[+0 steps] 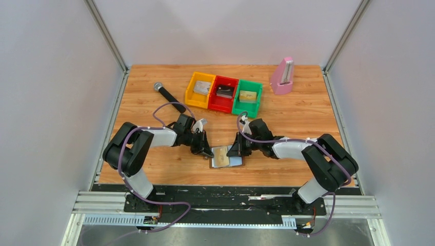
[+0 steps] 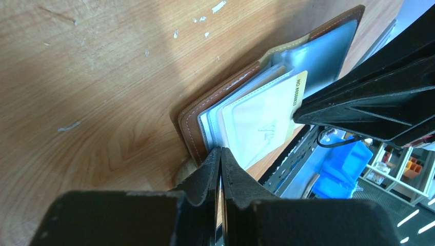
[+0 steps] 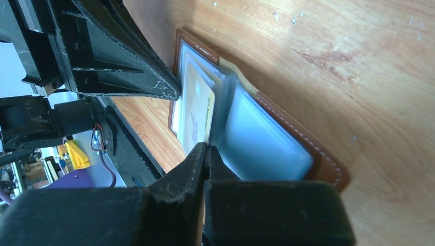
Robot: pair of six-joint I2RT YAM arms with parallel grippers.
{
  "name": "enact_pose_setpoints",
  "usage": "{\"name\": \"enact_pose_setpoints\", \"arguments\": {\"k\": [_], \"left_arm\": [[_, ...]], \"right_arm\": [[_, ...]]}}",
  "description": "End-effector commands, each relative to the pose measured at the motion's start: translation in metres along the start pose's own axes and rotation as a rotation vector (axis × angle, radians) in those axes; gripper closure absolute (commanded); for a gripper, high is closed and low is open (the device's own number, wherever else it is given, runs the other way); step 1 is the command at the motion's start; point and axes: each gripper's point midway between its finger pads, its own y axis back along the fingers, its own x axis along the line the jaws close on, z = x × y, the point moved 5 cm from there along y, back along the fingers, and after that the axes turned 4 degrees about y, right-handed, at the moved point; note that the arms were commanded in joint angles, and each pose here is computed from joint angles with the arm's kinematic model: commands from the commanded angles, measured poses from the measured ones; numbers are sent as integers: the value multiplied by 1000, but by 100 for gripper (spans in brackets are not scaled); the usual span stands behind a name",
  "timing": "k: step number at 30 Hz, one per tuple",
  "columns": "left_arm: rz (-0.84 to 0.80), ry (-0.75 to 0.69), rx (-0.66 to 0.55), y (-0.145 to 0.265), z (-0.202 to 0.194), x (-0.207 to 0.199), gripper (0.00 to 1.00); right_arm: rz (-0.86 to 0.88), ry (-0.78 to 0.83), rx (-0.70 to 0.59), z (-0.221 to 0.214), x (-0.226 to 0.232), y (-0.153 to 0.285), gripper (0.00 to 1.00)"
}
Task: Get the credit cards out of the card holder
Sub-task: Remove the credit card from the card holder.
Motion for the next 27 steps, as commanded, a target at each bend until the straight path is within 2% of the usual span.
{"name": "enact_pose_setpoints", "arguments": {"k": [1, 16, 27], "left_arm": [[144, -9, 15, -6, -9, 30, 89], [109, -21, 32, -7, -9, 26, 87], [22, -64, 16, 5, -1, -1, 78]], "right_arm": [[21, 2, -25, 4, 6, 7, 100], [-67, -8, -31, 6, -3, 25, 100], [-120, 48, -46, 10, 2, 57, 100]]}}
